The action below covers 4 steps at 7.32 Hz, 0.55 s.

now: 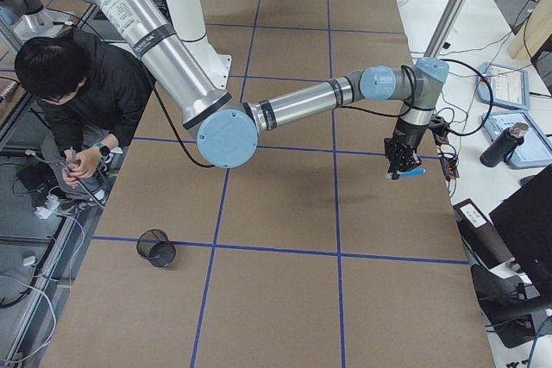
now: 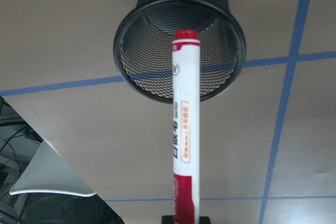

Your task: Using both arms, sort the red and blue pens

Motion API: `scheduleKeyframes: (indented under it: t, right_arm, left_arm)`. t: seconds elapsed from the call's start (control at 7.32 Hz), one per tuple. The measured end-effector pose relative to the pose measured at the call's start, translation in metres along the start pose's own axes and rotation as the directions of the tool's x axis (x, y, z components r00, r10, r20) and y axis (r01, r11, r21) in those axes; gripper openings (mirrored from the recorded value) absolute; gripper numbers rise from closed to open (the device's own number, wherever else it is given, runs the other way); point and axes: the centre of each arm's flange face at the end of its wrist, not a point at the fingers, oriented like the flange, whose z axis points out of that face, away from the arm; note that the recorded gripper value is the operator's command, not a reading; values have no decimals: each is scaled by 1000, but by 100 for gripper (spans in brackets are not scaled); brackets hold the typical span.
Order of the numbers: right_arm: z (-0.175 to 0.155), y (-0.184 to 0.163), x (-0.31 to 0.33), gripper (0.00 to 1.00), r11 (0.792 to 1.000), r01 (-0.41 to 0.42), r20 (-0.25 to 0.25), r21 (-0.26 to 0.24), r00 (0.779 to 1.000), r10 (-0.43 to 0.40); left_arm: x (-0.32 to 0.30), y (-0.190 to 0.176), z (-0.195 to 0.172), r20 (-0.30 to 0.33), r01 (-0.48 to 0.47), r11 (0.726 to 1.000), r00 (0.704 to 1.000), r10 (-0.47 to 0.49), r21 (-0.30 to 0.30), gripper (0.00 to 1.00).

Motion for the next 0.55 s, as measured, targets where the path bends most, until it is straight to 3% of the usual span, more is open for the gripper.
scheduleKeyframes:
  t: [0.55]
  right_arm:
    - [11, 20, 26, 0, 1000, -11, 3, -23, 1000, 11]
  left_arm:
    - [-8, -3, 4, -2, 15, 1000, 1000, -15, -9, 0]
